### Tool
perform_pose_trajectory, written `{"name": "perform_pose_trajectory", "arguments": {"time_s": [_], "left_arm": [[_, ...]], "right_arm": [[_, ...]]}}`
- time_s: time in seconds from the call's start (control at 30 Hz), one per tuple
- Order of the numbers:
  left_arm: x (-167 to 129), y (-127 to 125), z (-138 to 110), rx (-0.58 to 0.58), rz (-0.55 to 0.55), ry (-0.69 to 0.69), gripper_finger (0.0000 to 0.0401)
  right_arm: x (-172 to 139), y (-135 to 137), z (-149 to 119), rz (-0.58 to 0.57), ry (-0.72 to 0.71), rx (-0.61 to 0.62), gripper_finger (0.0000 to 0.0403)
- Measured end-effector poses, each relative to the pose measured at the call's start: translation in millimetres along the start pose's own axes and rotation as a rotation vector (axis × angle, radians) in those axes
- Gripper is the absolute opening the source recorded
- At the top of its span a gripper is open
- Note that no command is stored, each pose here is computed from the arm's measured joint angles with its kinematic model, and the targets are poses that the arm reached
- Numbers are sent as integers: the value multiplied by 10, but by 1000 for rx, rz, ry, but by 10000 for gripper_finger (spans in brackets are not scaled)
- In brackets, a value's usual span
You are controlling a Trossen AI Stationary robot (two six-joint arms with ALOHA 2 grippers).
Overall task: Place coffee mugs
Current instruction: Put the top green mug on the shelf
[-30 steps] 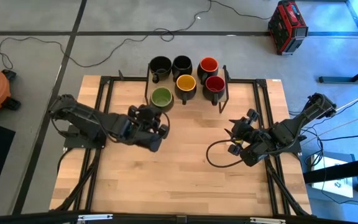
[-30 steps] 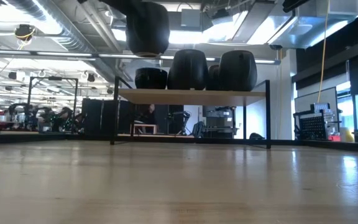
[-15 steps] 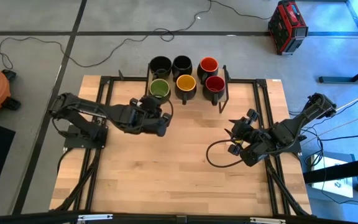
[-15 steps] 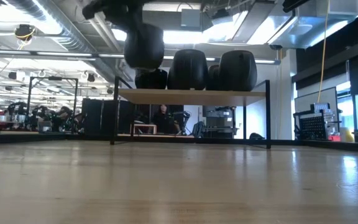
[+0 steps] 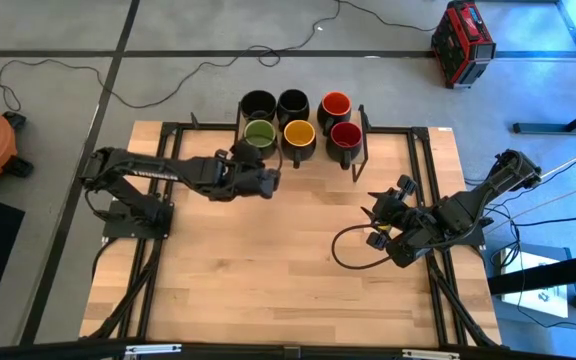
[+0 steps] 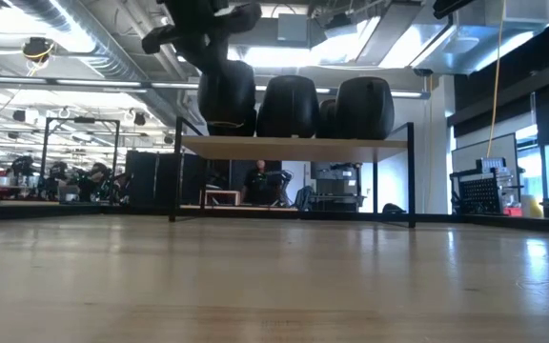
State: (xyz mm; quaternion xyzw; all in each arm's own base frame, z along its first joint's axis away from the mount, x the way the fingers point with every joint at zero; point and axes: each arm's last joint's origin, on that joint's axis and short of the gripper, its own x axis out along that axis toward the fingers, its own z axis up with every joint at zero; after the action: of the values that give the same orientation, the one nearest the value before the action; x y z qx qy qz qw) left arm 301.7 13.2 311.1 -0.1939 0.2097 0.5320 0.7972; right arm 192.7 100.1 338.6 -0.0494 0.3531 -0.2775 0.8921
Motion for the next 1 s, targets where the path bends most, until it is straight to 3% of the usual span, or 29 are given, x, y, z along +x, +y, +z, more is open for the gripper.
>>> {"name": "perform_pose_trajectory", "arguments": {"time_s": [0.53,1.0], "left_arm": [[152,16,135,-59,-13,-6,62],[277,-49,50,-32,4,15,62]], "right_arm": [[0,-1,0,-1,-1,0,174],[-1,-5,3,-13,-12,-1,174]]}}
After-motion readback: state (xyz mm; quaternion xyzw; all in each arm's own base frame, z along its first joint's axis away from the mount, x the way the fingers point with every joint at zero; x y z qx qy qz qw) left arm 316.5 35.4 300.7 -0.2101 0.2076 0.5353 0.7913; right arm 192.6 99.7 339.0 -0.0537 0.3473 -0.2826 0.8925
